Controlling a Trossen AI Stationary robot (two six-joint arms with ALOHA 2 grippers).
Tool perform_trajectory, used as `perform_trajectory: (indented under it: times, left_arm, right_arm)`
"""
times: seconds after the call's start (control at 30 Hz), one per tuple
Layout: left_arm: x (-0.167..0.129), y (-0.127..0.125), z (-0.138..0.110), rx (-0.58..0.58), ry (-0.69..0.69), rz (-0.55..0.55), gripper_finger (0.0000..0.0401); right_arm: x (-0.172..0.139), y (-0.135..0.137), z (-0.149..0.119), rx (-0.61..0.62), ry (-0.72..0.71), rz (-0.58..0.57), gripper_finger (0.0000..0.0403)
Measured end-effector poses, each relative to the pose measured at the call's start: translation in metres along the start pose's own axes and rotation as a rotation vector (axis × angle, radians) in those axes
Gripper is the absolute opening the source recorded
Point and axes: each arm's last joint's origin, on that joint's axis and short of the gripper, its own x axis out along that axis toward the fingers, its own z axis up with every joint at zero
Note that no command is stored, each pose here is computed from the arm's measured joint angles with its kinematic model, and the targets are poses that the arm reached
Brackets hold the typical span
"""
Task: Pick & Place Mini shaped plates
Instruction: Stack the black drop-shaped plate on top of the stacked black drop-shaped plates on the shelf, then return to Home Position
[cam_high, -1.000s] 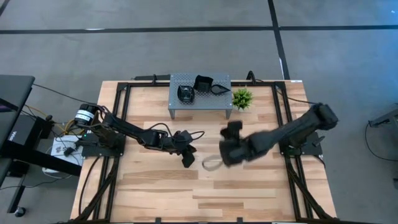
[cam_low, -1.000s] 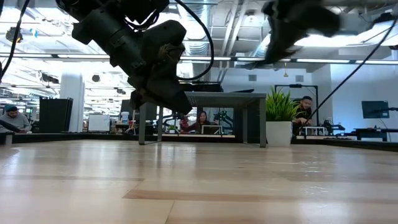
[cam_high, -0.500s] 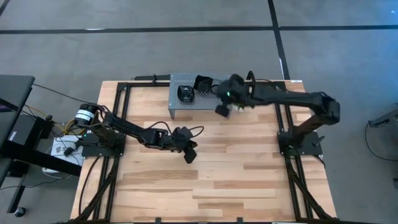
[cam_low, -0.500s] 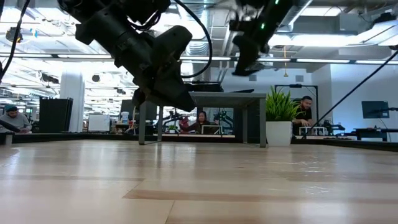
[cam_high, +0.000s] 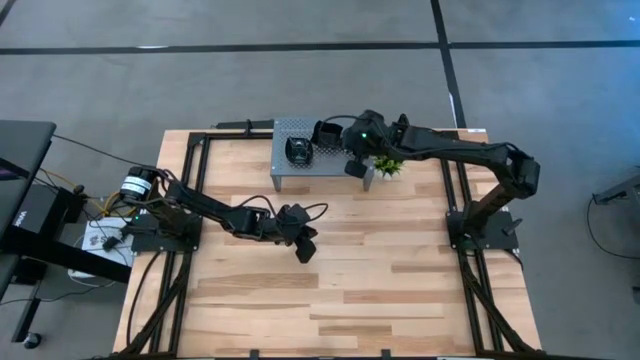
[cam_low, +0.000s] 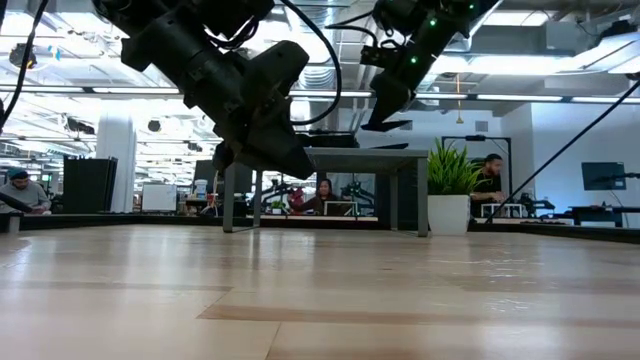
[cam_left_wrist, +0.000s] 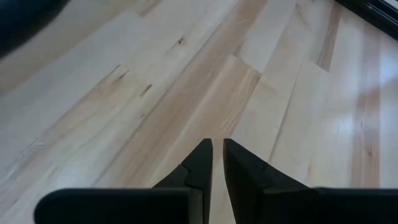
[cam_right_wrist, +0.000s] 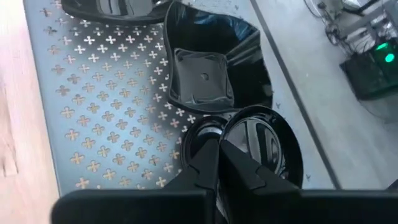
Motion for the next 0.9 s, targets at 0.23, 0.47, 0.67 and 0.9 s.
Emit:
perform_trajectory:
  times: [0.23, 0.47, 0.67, 0.9]
  left_arm:
    - [0.000, 0.000, 0.000, -0.001, 0.000, -0.001, 0.0040]
    - [0.000, 0.000, 0.000, -0.001, 0.000, -0.001, 0.0040]
    - [-0.004, -0.001, 0.003, 0.099, -0.007, -0.014, 0.0040]
    - [-0.045, -0.011, 0.027, 0.202, -0.168, -0.014, 0.0040]
  right_arm:
    - [0.001, -0.003, -0.001, -0.026, 0.000, -0.007, 0.0054]
    - [-0.001, 0.004, 0.002, 0.000, -0.012, 0.004, 0.0103]
    - [-0.030, 0.038, 0.009, -0.036, -0.041, 0.069, 0.0104]
    - [-0.113, 0.067, 0.007, -0.113, -0.179, 0.142, 0.0096]
